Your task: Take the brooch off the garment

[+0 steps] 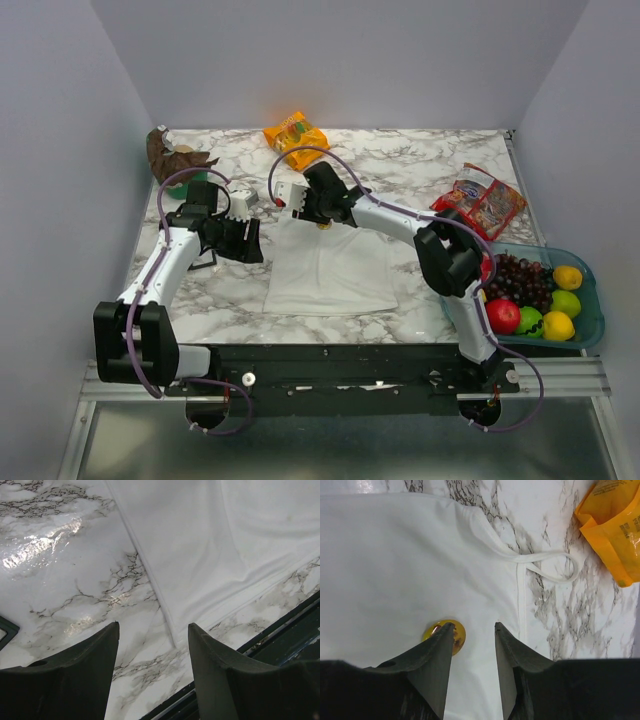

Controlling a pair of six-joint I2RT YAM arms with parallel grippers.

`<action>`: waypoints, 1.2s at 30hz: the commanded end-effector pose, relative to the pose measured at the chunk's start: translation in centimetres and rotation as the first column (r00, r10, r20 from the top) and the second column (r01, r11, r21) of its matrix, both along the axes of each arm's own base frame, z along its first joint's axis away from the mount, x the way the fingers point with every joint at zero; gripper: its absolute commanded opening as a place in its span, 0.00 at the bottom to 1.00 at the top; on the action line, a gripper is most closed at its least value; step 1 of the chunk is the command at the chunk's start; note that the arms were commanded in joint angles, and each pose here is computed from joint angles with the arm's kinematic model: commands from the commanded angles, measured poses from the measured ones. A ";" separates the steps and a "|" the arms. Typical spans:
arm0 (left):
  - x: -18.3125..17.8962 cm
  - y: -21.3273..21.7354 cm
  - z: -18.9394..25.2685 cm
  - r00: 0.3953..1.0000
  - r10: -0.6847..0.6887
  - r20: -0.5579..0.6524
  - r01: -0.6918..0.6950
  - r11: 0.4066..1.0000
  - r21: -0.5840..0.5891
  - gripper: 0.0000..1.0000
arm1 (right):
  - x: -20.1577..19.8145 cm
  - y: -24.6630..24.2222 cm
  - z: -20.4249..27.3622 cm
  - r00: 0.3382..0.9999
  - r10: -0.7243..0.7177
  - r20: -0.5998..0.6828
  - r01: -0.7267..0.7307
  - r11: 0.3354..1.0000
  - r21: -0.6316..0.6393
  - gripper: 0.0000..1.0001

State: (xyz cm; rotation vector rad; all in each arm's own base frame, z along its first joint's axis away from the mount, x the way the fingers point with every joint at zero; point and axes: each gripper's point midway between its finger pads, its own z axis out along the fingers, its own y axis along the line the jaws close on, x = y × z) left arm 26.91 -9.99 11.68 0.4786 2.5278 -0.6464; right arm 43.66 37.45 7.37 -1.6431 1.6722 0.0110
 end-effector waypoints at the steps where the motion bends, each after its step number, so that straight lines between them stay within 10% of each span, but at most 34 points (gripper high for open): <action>1: 0.5 -0.4 0.3 1.000 -0.004 0.006 0.004 0.999 -0.031 0.66 | -0.3 -0.1 -2.5 0.998 -0.024 -0.061 0.022 0.999 -0.028 0.47; 25: 1.5 -0.7 -0.4 1.000 -0.003 -0.018 0.002 0.999 -0.048 0.66 | 1.0 -3.0 -2.6 0.989 -0.148 -0.007 0.147 0.983 -0.114 0.47; 36: 2.0 -1.0 -0.6 1.000 -0.001 -0.030 -0.001 0.998 -0.059 0.66 | -3.6 -0.6 -3.7 0.968 -0.037 -0.250 0.031 0.999 -0.028 0.48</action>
